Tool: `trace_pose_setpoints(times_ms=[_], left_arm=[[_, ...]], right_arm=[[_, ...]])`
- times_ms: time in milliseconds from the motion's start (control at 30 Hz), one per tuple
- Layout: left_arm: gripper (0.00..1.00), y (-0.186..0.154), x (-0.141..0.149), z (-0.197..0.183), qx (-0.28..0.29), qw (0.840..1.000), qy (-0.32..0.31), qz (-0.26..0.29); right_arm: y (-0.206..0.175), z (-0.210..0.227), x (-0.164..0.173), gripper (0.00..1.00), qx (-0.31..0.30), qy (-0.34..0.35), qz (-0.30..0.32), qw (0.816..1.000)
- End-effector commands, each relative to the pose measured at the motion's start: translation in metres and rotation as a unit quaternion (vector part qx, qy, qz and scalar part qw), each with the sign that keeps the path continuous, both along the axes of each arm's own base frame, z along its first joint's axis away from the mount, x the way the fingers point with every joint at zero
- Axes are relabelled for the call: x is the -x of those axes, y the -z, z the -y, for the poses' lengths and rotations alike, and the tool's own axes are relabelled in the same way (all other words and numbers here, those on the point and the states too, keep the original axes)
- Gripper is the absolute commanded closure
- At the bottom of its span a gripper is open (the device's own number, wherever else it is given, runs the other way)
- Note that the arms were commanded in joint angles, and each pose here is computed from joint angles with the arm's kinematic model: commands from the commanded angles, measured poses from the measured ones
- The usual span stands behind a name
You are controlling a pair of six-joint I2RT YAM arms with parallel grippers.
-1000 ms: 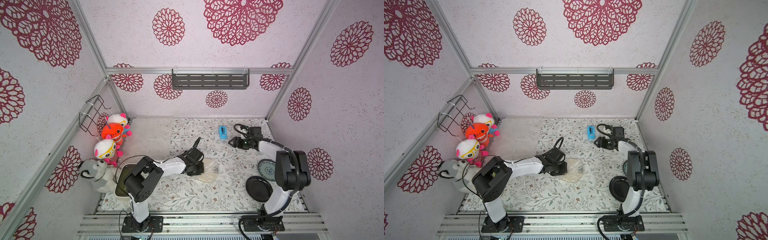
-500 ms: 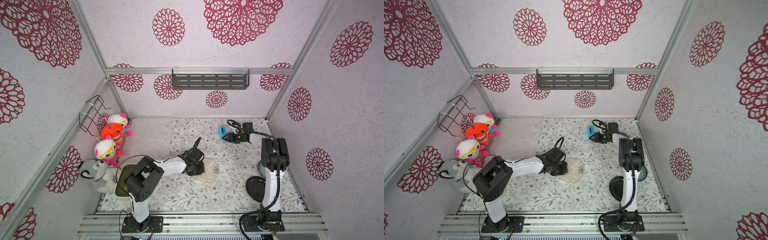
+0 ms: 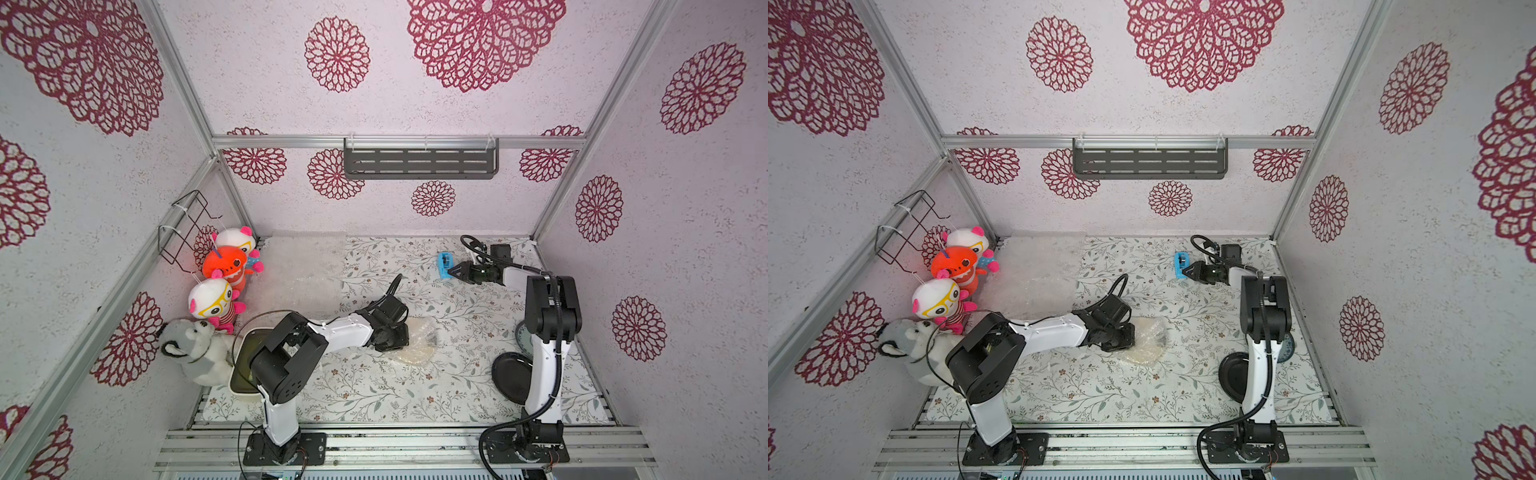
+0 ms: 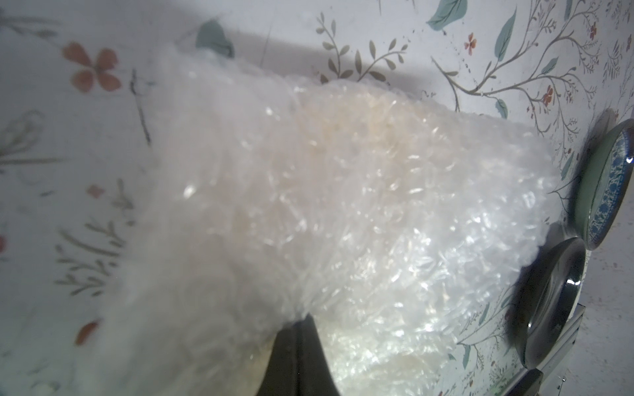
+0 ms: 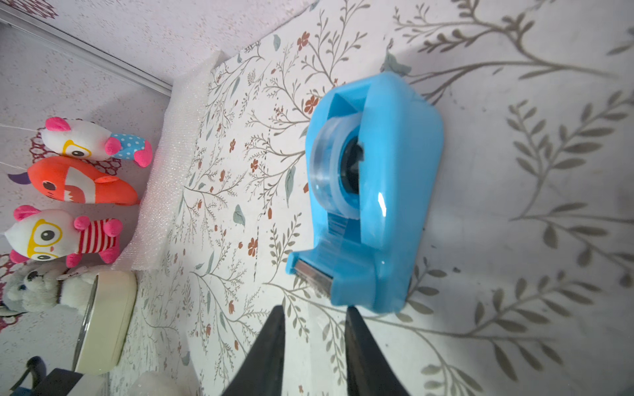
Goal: Wrap dinner plates in bubble wrap
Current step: Tear off the tape using the Tape Cutter.
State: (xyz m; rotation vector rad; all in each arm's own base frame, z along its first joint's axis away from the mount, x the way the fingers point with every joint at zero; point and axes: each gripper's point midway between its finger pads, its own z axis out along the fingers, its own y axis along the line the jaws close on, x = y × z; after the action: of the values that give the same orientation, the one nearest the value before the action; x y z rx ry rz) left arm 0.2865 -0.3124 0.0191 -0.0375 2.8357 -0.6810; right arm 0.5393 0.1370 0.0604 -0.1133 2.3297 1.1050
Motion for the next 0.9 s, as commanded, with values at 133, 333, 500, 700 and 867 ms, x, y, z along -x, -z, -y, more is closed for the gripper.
trace_pose_setpoints(times_ms=[133, 333, 500, 700, 867], left_arm=[[1.00, 0.0224, 0.0085, -0.0123, -0.034, 0.999, 0.001, -0.029], [1.00, 0.0228, 0.0090, -0.0126, -0.034, 0.999, 0.001, -0.029], [1.00, 0.0226, 0.0087, -0.0124, -0.033, 0.999, 0.001, -0.029], [1.00, 0.0225, 0.0085, -0.0122, -0.032, 0.999, 0.001, -0.029], [1.00, 0.0225, 0.0086, -0.0112, -0.031, 0.999, 0.002, -0.029]], right_arm=[[-0.0050, -0.0047, -0.0067, 0.71, -0.023, -0.011, 0.014, 1.000], [-0.0044, -0.0042, -0.0085, 0.78, -0.025, -0.006, 0.012, 1.000], [-0.0087, -0.0039, -0.0106, 0.79, -0.032, -0.002, 0.016, 0.999], [-0.0100, -0.0025, -0.0122, 0.81, -0.034, 0.001, 0.016, 0.999], [-0.0079, -0.0029, -0.0125, 0.84, -0.038, 0.005, 0.011, 0.999]])
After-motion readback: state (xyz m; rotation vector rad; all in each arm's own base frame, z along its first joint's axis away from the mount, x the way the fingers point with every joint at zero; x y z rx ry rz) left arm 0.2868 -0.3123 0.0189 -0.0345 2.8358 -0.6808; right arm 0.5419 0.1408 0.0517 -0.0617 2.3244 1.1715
